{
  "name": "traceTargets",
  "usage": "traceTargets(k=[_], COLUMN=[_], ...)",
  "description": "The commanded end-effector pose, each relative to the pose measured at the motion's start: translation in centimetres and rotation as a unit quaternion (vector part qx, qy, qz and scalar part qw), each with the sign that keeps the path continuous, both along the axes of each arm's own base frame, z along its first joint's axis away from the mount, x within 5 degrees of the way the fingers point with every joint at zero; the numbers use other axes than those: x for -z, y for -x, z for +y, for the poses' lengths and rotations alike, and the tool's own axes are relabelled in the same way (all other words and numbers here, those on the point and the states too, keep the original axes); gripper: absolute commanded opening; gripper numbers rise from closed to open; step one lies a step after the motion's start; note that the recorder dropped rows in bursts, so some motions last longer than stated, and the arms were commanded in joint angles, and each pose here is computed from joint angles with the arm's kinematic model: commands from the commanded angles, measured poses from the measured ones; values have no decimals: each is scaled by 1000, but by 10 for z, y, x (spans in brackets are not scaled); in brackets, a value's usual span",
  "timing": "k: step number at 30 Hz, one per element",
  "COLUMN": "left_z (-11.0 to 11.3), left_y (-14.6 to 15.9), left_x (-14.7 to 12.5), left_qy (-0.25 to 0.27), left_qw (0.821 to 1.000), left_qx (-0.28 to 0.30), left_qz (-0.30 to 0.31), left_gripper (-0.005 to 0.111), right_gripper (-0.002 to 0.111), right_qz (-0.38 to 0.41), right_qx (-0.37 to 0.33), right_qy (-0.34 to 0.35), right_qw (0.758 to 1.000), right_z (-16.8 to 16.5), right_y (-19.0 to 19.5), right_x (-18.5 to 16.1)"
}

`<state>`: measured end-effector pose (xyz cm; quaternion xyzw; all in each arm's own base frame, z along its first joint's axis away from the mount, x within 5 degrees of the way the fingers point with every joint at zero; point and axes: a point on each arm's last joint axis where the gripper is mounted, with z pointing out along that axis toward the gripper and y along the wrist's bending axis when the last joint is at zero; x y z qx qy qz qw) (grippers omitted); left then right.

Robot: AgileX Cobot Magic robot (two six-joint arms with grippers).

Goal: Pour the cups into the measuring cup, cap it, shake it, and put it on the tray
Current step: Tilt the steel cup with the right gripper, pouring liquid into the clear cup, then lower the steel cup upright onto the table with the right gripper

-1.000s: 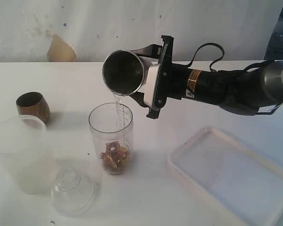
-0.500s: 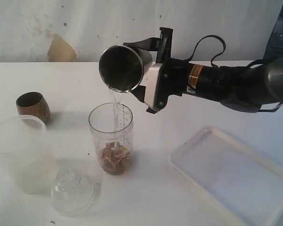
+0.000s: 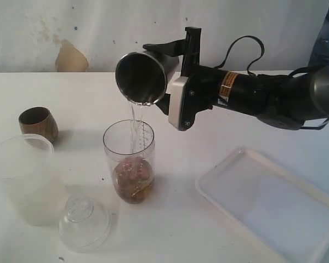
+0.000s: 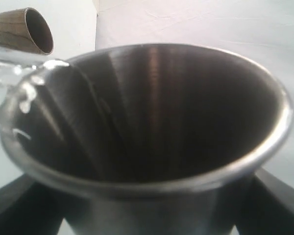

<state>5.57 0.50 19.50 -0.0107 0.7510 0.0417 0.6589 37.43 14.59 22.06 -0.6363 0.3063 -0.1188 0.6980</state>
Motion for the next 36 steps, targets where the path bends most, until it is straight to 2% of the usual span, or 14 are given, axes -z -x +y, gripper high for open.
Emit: traceTargets(k=[1, 18, 23, 27, 29, 32, 36], left_z=[0, 0, 0, 0, 0, 0, 0], left_y=[0, 0, 0, 0, 0, 0, 0], left_x=[0, 0, 0, 0, 0, 0, 0], left_qy=[5, 5, 5, 5, 5, 5, 5], left_qw=[1000, 1000, 1000, 1000, 1000, 1000, 1000], left_qx=[1, 1, 1, 1, 1, 1, 1], left_qz=[-7, -7, -7, -7, -7, -7, -7], left_gripper=[1, 1, 1, 1, 1, 1, 1], right_gripper=[0, 0, 0, 0, 0, 0, 0], right_qz=[-47, -72, 33, 76, 136, 244, 337], right_qx=[4, 4, 1, 0, -3, 28, 143], right_qy=[-2, 16, -58, -89, -131, -210, -328], right_qw=[999, 997, 998, 993, 982, 946, 871], right_z=[0, 0, 0, 0, 0, -4, -21], right_y=[0, 0, 0, 0, 0, -5, -22], right_x=[-13, -13, -13, -13, -13, -11, -4])
